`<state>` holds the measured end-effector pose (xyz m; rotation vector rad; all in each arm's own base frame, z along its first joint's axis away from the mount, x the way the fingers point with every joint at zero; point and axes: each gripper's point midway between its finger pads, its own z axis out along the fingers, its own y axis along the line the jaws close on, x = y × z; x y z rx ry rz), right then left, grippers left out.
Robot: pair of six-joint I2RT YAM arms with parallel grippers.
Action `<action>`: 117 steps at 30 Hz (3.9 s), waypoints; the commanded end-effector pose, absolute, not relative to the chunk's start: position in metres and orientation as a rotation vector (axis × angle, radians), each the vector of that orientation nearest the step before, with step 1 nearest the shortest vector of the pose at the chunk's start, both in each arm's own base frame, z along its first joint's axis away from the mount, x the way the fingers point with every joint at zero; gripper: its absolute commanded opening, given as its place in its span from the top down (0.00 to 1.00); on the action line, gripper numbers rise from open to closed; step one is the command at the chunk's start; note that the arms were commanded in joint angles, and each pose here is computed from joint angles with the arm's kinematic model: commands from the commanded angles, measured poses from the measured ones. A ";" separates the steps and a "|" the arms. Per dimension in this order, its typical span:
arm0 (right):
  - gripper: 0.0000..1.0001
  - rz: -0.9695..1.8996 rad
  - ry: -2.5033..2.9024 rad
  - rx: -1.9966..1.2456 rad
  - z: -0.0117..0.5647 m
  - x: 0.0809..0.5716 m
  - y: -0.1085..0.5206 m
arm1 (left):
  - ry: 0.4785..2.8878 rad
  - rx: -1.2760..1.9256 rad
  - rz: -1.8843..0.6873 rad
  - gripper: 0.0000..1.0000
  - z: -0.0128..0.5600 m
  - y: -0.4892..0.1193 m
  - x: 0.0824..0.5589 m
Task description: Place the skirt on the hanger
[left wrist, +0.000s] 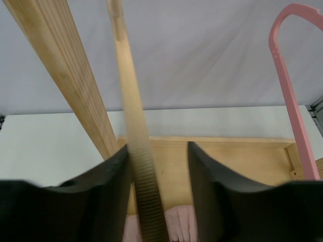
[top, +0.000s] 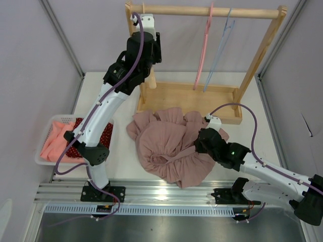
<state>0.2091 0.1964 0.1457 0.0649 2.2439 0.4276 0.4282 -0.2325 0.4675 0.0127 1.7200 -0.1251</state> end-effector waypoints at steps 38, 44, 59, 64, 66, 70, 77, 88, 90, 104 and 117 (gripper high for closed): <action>1.00 0.435 2.213 0.088 0.147 0.216 0.193 | 1.474 0.074 -0.332 1.00 0.529 -0.208 0.415; 1.00 0.425 2.215 0.091 0.146 0.215 0.189 | 1.432 0.083 -0.406 1.00 0.536 -0.208 0.411; 1.00 0.417 2.224 0.090 0.145 0.214 0.187 | 1.409 0.154 -0.486 1.00 0.526 -0.208 0.399; 1.00 0.414 2.227 0.092 0.143 0.215 0.187 | 1.393 0.170 -0.498 1.00 0.526 -0.205 0.392; 1.00 0.414 2.225 0.094 0.143 0.216 0.188 | 1.392 0.184 -0.505 1.00 0.523 -0.205 0.390; 1.00 0.410 2.233 0.089 0.141 0.216 0.188 | 1.395 0.203 -0.506 1.00 0.520 -0.205 0.388; 1.00 0.406 2.237 0.083 0.142 0.215 0.188 | 1.442 0.227 -0.521 1.00 0.502 -0.199 0.369; 1.00 0.355 2.271 0.076 0.142 0.217 0.183 | 1.595 0.263 -0.629 1.00 0.431 -0.169 0.270; 1.00 0.338 2.283 0.072 0.141 0.218 0.181 | 1.670 0.318 -0.673 1.00 0.398 -0.172 0.250; 1.00 0.275 2.367 0.048 0.141 0.220 0.176 | 1.867 0.624 -1.251 1.00 0.292 -0.193 0.094; 1.00 0.260 2.392 0.078 0.131 0.218 0.176 | 1.965 0.679 -1.262 1.00 0.264 -0.190 0.077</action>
